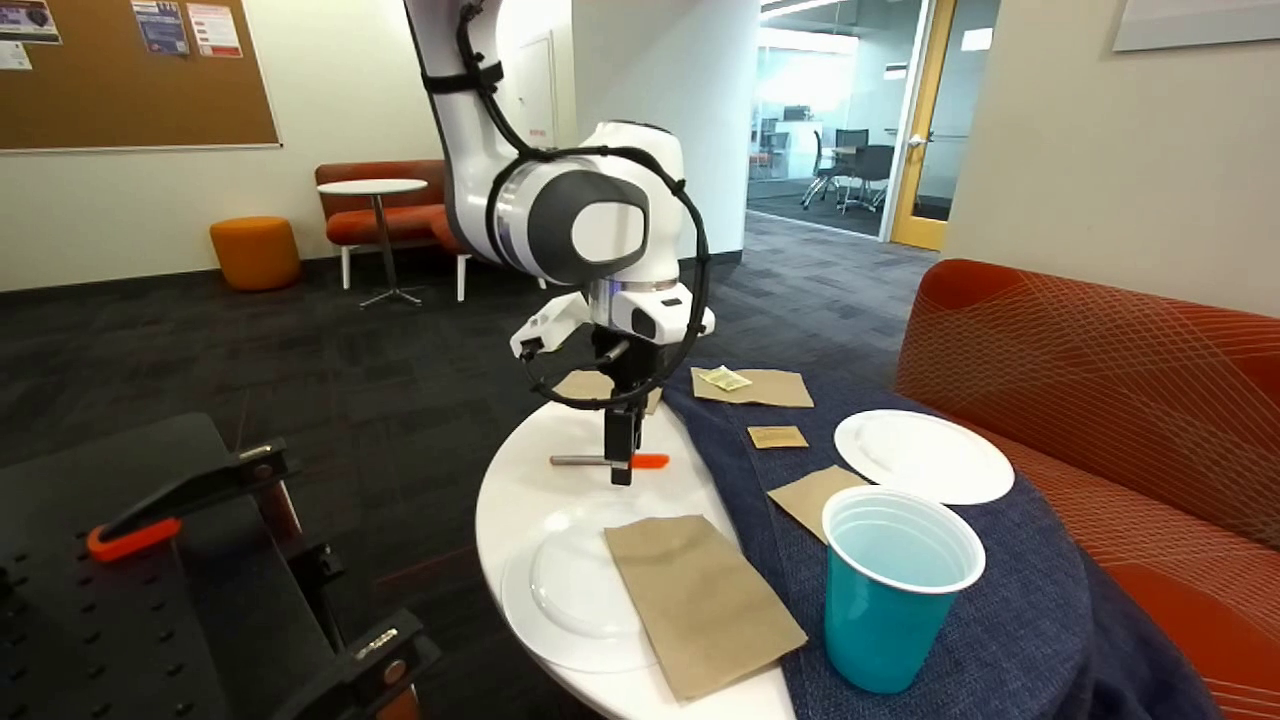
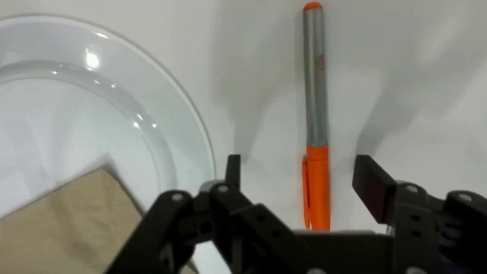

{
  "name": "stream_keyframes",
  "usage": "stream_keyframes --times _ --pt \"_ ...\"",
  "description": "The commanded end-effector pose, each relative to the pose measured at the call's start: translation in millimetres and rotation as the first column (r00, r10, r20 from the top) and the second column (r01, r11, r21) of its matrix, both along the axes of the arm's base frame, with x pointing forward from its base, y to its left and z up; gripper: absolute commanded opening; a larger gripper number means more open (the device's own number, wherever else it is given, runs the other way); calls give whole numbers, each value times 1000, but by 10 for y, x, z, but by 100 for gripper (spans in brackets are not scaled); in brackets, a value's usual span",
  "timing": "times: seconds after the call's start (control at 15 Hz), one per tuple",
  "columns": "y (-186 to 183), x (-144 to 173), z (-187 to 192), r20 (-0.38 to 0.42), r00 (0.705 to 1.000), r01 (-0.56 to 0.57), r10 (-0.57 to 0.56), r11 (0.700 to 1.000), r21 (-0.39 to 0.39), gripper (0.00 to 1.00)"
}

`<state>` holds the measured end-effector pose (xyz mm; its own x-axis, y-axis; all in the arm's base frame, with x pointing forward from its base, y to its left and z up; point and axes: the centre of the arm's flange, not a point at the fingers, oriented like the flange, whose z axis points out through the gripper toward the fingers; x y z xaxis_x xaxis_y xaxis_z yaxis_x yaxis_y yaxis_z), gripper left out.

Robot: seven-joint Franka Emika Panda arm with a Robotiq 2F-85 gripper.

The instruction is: Put the marker in the cup

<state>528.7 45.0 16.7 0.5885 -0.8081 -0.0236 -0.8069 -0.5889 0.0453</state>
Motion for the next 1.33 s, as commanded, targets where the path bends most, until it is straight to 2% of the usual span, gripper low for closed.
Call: stream_keyframes --times 0.0,0.4,0.67,0.93,1.27 --pt "42 76 -38 20 1000 21 -20 1000 -12 45" --pt "81 129 -33 29 999 15 -14 1000 -11 0" --pt "92 114 15 10 1000 4 -4 1000 0 4" --pt "83 24 386 -20 999 -37 37 999 5 4" --pt "79 56 834 -88 993 -82 83 997 18 4"
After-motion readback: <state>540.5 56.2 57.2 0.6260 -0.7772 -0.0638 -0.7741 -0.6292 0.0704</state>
